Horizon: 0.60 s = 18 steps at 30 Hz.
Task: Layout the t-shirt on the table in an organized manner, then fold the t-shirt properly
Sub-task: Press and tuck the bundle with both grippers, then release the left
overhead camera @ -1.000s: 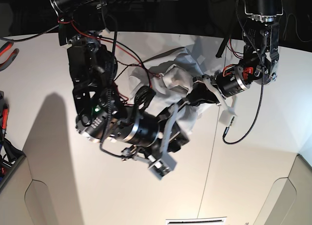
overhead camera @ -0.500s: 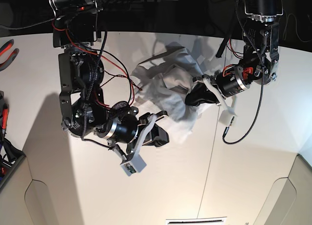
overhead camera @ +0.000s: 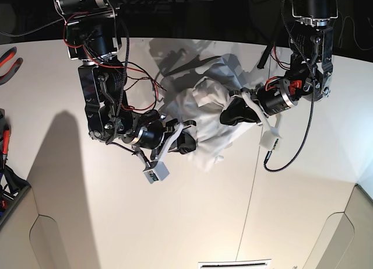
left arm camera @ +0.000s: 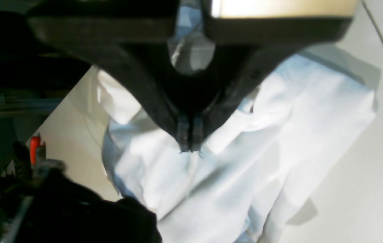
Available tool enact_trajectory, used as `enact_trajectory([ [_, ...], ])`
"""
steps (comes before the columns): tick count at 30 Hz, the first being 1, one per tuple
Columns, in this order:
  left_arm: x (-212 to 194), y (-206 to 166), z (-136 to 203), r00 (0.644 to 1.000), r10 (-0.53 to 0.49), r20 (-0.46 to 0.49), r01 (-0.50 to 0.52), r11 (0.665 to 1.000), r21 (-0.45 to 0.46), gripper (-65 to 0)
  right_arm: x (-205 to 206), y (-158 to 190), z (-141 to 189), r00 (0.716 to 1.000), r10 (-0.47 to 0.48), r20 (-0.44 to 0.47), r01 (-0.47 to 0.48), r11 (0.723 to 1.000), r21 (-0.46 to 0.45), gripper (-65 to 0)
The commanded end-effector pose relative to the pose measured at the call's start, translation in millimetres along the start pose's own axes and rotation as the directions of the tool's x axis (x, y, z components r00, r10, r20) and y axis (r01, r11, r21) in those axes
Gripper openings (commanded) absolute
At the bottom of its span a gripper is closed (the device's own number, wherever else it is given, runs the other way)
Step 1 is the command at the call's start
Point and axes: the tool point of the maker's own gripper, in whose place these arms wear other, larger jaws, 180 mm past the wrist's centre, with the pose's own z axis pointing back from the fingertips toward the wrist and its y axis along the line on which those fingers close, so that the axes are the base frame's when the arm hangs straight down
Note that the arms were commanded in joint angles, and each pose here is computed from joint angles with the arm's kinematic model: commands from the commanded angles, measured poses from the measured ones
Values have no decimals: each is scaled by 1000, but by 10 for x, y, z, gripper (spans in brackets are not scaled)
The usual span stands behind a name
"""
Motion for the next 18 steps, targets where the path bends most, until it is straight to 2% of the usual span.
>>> enact_trajectory([
  [1,23,9,13,1000,-16,-7,16,1000,4,-650,-140,-314,53,996,15,-87,-26,992,-123,-650],
  [3,23,10,13,1000,-16,-7,16,1000,4,-650,-258,-492,89,993,-11,-117,-10,984,-179,-650],
  [7,50,-35,18,1000,-12,3,13,1000,-19,-650,-321,-633,153,991,-30,-130,1,976,-217,-650],
  [12,128,-186,85,996,-86,-23,84,995,-55,-650,-318,-668,160,991,-49,-125,18,971,-239,-650],
  [18,440,-355,196,981,-187,48,190,981,-48,-650,-328,-665,160,990,-51,-129,19,971,-239,-650],
])
